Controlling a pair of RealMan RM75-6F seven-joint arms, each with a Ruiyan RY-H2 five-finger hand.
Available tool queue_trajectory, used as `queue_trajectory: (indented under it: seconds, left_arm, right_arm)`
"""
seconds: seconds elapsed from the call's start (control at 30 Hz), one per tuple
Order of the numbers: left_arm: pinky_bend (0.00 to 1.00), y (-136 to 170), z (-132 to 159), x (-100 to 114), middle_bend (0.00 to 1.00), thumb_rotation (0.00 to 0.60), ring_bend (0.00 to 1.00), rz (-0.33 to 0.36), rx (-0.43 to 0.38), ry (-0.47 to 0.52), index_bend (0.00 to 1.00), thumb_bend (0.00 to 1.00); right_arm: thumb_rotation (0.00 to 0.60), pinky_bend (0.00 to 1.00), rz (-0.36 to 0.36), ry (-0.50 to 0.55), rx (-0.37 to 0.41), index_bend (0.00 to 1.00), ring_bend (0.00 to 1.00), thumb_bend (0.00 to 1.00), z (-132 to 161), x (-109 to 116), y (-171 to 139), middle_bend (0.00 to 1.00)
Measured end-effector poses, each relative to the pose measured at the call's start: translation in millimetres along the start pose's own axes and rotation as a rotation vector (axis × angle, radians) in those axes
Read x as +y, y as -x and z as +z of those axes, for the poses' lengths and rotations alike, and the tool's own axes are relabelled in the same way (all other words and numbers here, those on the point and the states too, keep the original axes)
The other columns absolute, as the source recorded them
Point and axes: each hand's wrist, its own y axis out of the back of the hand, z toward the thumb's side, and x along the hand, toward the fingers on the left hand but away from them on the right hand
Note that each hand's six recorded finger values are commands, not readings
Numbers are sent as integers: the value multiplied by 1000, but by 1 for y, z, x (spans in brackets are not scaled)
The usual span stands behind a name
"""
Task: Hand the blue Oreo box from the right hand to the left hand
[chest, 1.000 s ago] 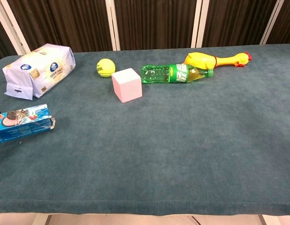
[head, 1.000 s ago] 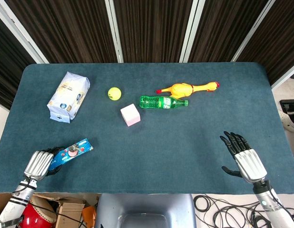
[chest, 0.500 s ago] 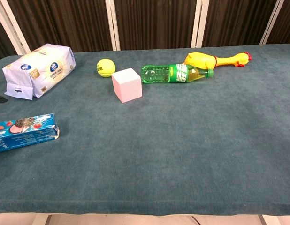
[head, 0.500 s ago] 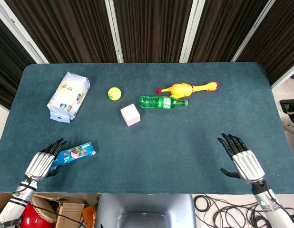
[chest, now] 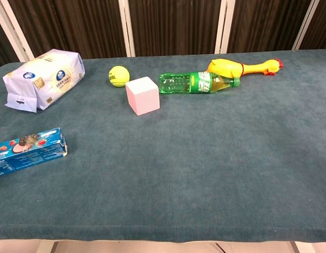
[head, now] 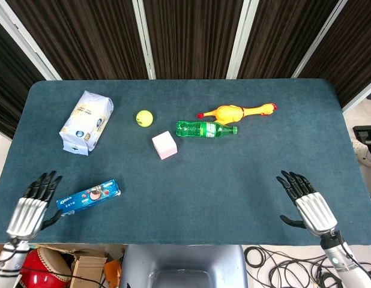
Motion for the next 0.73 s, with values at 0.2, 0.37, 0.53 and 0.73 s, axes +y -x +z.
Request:
queue_trajectory:
  seconds: [0.2,0.37,0.53,0.73]
  left_arm:
    - [132,24,-8,26,0,600,0,50,78,33,81,236]
    - [133,37,-4,36,0,600,2,40,104,22,82,239]
    - [134,45,1,37,4,600,9,14,121,-25,82,247]
    - [136,48,7,31,17,600,14,-67,153,-32,84,254]
  right_arm:
    - [600,202,-23,-4,13,0,0,64,4,4,-8,0]
    - [600,203,-43,-6,4,0,0,65,4,6,-18,0]
    - [600,203,-44,-32,-20,0,0,65,3,5,-22,0]
    - [600,204,-31,-34,-39,0,0,65,1,5,-23,0]
